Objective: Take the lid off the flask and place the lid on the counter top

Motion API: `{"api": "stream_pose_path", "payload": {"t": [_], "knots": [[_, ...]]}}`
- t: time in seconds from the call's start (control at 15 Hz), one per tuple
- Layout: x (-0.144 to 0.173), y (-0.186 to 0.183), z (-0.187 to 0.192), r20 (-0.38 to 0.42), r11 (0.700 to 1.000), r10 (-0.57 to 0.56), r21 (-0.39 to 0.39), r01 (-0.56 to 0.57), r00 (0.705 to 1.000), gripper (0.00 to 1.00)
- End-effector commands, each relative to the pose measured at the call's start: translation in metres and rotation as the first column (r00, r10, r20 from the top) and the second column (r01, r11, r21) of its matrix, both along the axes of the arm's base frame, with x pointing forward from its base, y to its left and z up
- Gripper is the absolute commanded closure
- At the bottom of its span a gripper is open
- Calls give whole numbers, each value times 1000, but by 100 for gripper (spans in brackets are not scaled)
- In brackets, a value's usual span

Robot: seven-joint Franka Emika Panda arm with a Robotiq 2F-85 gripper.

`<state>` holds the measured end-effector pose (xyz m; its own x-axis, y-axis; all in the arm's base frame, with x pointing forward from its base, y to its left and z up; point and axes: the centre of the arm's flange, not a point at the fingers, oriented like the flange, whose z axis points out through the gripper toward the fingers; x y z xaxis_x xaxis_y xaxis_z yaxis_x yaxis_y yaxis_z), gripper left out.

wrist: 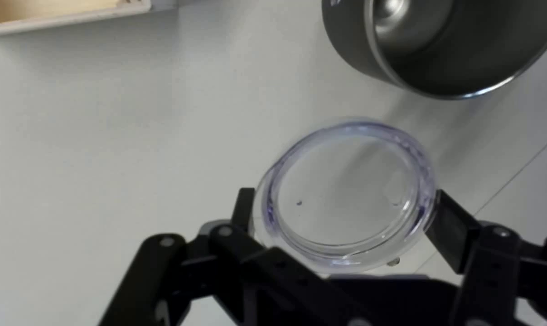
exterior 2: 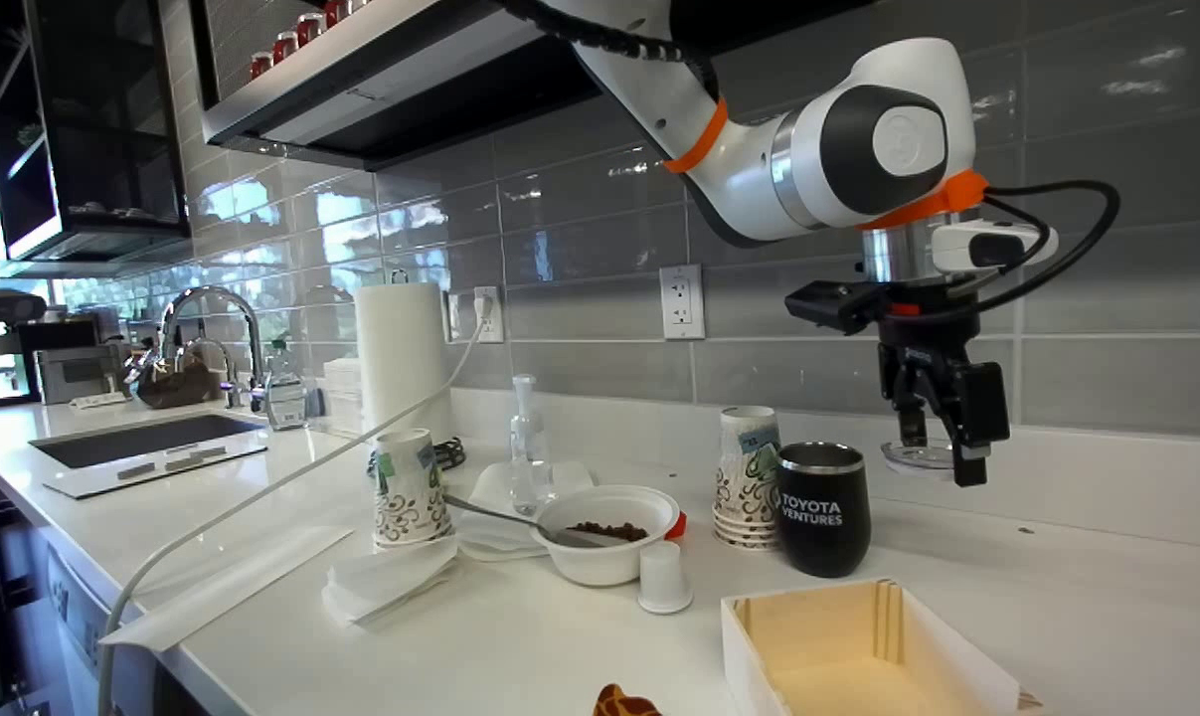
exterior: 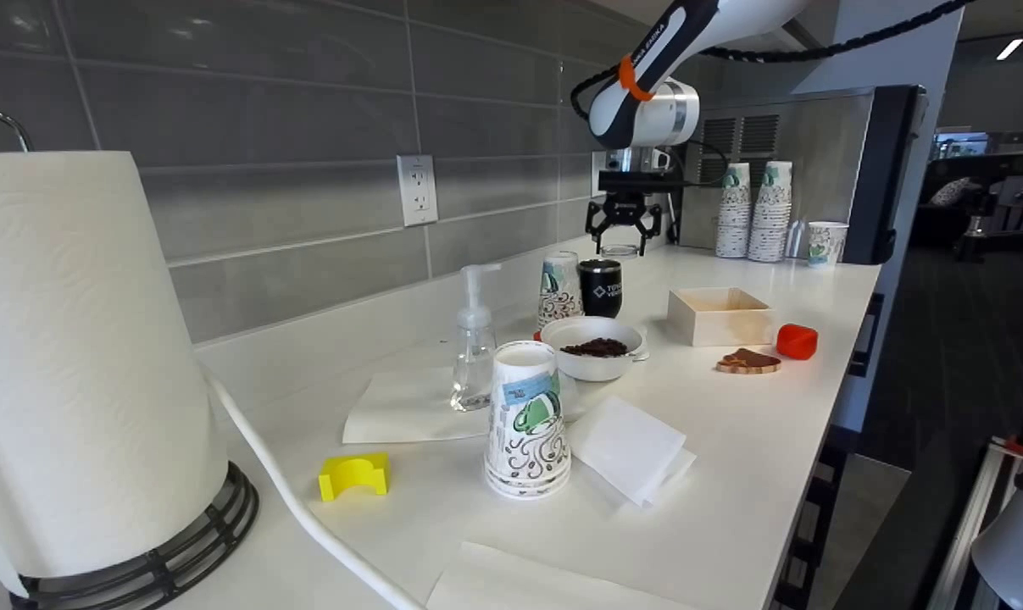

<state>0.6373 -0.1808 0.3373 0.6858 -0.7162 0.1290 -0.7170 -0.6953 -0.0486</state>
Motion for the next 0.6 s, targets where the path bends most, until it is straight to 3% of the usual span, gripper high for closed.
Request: {"api": "stream_pose_path", "payload": {"t": [0.0,0.53], "knots": [[7,-11,-27,25,999,-45,15,45,999,33],[6,-38,-81,-9,993,-120,16,120,993,33]]}}
